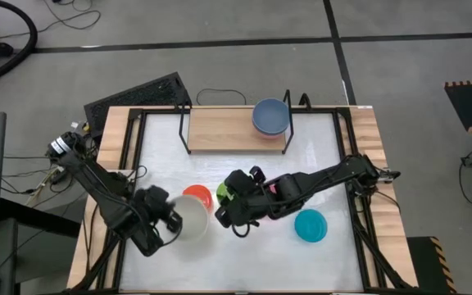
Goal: Place and stack bowls onto a shelf
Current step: Stack the white bowl into the dark blue bowl on the shelf
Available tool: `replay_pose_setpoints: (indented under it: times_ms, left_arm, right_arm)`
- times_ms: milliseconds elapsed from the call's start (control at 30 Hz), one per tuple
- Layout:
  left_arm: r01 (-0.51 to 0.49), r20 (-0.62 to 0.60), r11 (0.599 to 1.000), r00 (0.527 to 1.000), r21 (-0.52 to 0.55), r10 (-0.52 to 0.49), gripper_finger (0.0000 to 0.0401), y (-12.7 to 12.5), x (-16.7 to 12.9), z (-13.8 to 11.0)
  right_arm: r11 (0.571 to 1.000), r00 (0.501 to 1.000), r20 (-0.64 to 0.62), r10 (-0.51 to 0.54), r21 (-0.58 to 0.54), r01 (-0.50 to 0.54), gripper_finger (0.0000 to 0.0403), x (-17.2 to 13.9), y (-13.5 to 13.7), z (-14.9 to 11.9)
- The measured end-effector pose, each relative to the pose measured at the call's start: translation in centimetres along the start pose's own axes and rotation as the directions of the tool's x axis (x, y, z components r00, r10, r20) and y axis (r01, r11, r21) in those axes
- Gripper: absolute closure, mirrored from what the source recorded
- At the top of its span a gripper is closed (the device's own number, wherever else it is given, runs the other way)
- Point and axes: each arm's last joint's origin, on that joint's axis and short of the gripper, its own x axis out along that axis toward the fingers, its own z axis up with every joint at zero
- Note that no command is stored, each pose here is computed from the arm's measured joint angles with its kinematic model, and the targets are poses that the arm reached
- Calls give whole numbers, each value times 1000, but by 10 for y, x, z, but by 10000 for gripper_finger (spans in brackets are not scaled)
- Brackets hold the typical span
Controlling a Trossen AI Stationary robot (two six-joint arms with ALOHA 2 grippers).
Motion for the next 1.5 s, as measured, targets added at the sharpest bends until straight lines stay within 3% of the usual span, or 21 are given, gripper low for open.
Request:
replay_pose_setpoints:
  times_ms: [200, 433, 733, 1033, 1167, 1400, 1500]
  left_arm:
    - [-57, 159, 997, 986, 54, 48, 401, -4, -7, 33]
    - [-91, 374, 992, 926, 92, 50, 401, -14, -10, 71]
    - [-189, 472, 963, 878, 190, 79, 401, -23, -15, 109]
    - [-194, 505, 952, 862, 239, 49, 401, -28, -30, 120]
    - [-197, 518, 951, 854, 239, 47, 401, -29, -31, 120]
    - [-197, 536, 954, 843, 225, 47, 399, -29, -31, 120]
    - [-191, 543, 959, 838, 209, 48, 394, -30, -31, 122]
  right_arm:
    - [992, 984, 161, -82, -81, 96, 163, -15, 5, 5]
    - [989, 976, 180, -121, -60, 133, 163, -4, -4, 16]
    - [986, 972, 182, -145, -54, 157, 163, 1, -9, 20]
    - [970, 958, 190, -215, -71, 232, 168, 5, -18, 21]
    - [970, 957, 170, -234, -31, 243, 212, 9, -24, 24]
    - [963, 952, 162, -261, -20, 268, 369, 16, -33, 30]
    - [960, 948, 155, -276, -8, 281, 372, 20, -38, 34]
